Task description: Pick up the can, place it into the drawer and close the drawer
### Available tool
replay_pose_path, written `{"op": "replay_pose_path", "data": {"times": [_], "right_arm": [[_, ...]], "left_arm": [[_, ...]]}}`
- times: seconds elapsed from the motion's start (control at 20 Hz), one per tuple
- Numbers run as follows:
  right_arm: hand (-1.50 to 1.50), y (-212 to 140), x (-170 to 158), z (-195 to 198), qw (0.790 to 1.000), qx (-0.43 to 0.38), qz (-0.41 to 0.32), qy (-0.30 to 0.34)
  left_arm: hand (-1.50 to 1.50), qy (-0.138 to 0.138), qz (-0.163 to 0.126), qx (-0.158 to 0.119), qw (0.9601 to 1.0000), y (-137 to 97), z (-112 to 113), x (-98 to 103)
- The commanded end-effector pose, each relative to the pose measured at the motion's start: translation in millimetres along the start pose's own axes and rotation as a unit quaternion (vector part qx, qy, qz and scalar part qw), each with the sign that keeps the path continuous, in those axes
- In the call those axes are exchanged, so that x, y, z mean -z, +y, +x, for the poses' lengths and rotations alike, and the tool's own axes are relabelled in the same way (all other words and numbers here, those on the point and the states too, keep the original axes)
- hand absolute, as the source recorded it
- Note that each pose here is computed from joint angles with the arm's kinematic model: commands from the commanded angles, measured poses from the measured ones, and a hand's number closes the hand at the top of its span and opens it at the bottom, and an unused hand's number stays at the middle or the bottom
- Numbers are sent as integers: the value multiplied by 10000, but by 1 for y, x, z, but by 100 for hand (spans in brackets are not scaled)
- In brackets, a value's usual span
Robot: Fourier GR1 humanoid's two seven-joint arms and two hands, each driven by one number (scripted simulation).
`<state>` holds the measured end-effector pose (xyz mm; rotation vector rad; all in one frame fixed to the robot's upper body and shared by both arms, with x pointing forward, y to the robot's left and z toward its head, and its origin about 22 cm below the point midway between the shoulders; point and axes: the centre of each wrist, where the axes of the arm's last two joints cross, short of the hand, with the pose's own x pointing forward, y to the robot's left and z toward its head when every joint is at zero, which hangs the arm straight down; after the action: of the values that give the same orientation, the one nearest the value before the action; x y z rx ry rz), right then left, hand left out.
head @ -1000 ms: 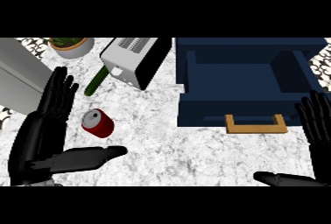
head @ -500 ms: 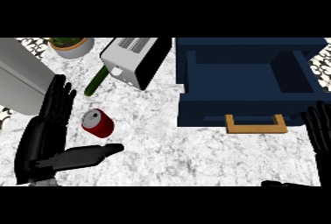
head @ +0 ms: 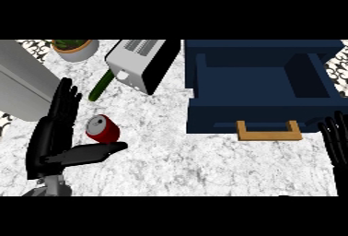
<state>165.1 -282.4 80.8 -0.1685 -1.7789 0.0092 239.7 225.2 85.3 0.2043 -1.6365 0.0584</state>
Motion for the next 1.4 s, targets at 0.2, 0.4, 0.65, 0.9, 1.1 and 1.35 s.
{"op": "replay_pose_path", "data": {"times": [0.2, 0.4, 0.65, 0.9, 1.1, 1.35], "right_arm": [[-150, -11, 1, 0, 10000, -33, 74, 7], [-150, -17, -7, -9, 10000, 6, 56, 29], [-150, -13, 5, -14, 10000, -34, -54, -45], [-150, -17, 4, -12, 9999, -107, -3, -25], [-150, -27, 8, -19, 9999, 15, -39, -143], [-150, -13, -2, -13, 9999, -17, -4, -108]], "left_arm": [[-150, 113, 115, 127, 9998, 2, -37, 11], [-150, 80, 183, 1, 9998, 10, -40, 19], [-150, 187, 301, 67, 9993, -6, -90, 17], [-150, 300, 347, 94, 9989, 28, -100, 4], [-150, 309, 381, 175, 9986, 44, -108, -6], [-150, 301, 346, 184, 9988, 28, -109, -7]]}}
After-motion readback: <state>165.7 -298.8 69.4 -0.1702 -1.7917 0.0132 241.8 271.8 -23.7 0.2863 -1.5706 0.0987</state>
